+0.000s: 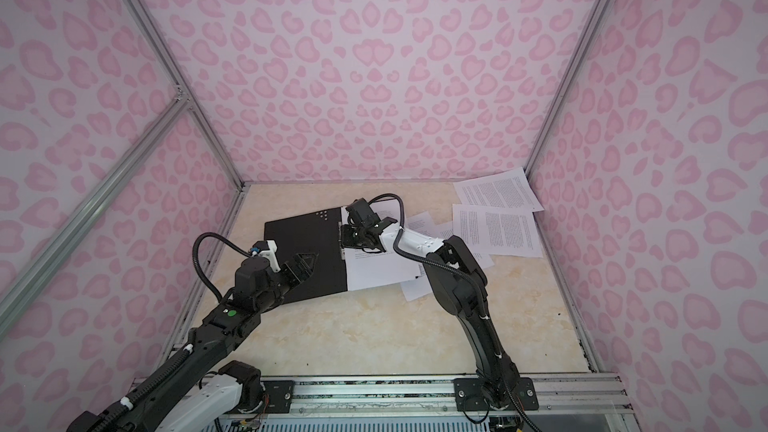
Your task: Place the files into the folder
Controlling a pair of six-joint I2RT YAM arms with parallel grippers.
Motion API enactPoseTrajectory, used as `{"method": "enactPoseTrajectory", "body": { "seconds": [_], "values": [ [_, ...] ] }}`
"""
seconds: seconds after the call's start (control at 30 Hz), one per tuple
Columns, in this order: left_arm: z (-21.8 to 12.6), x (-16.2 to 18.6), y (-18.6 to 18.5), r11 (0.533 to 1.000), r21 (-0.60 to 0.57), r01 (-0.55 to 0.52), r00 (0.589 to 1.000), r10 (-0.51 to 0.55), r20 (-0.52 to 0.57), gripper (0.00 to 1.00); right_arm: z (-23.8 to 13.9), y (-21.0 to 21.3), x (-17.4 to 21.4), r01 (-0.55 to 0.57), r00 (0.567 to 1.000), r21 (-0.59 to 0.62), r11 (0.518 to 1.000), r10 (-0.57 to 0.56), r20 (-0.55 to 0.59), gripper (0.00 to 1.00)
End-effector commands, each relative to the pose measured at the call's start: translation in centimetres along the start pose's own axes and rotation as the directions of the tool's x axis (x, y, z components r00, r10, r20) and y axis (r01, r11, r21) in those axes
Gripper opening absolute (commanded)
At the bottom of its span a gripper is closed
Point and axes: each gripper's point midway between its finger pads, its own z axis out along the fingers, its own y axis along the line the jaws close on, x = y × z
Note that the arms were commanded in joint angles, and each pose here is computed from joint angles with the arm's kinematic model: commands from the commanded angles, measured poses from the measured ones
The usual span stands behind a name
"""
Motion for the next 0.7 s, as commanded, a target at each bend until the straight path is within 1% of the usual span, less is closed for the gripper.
{"method": "enactPoseTrajectory", "body": {
  "seconds": [0.0, 0.1, 0.13, 0.2, 0.3, 0.43, 0.5, 0.67],
  "values": [
    [-0.3, -0.7, 0.0, 1.000, -0.016, -0.010, 1.000, 0.011, 0.028, 0.97, -0.1, 2.8, 0.1, -0.061, 0.994, -0.111, 0.992, 0.071, 0.087, 0.06],
    [-0.4, -0.8, 0.2, 0.999, -0.029, -0.013, 0.999, 0.014, 0.032, 0.97, -0.2, 4.6, 2.0, -0.058, 0.993, -0.159, 0.986, 0.073, 0.092, 0.06],
    [-0.4, -0.8, 0.3, 0.999, -0.032, -0.012, 0.999, 0.013, 0.033, 0.97, 0.2, 4.1, 3.6, -0.066, 0.994, -0.142, 0.988, 0.077, 0.073, 0.06],
    [-0.4, -0.8, 0.3, 0.999, -0.035, -0.013, 0.999, 0.014, 0.035, 0.97, 0.5, 4.4, 5.1, -0.093, 0.991, -0.158, 0.983, 0.107, 0.078, 0.07],
    [-0.4, -0.9, 0.5, 0.999, -0.043, -0.012, 0.999, 0.014, 0.039, 0.97, 0.8, 4.8, 6.8, -0.128, 0.987, -0.188, 0.974, 0.144, 0.077, 0.07],
    [-0.5, -1.0, 0.5, 0.999, -0.046, -0.012, 0.999, 0.014, 0.044, 0.97, 1.5, 4.9, 9.1, -0.148, 0.984, -0.193, 0.970, 0.163, 0.066, 0.08],
    [-0.4, -0.9, 0.6, 0.999, -0.050, -0.013, 0.999, 0.015, 0.041, 0.97, 1.7, 5.1, 10.1, -0.155, 0.984, -0.202, 0.967, 0.170, 0.056, 0.10],
    [-0.2, -0.8, 0.7, 0.998, -0.055, -0.012, 0.999, 0.014, 0.036, 0.97, 1.0, 5.8, 10.9, -0.148, 0.982, -0.220, 0.964, 0.170, 0.083, 0.15]
  ]
}}
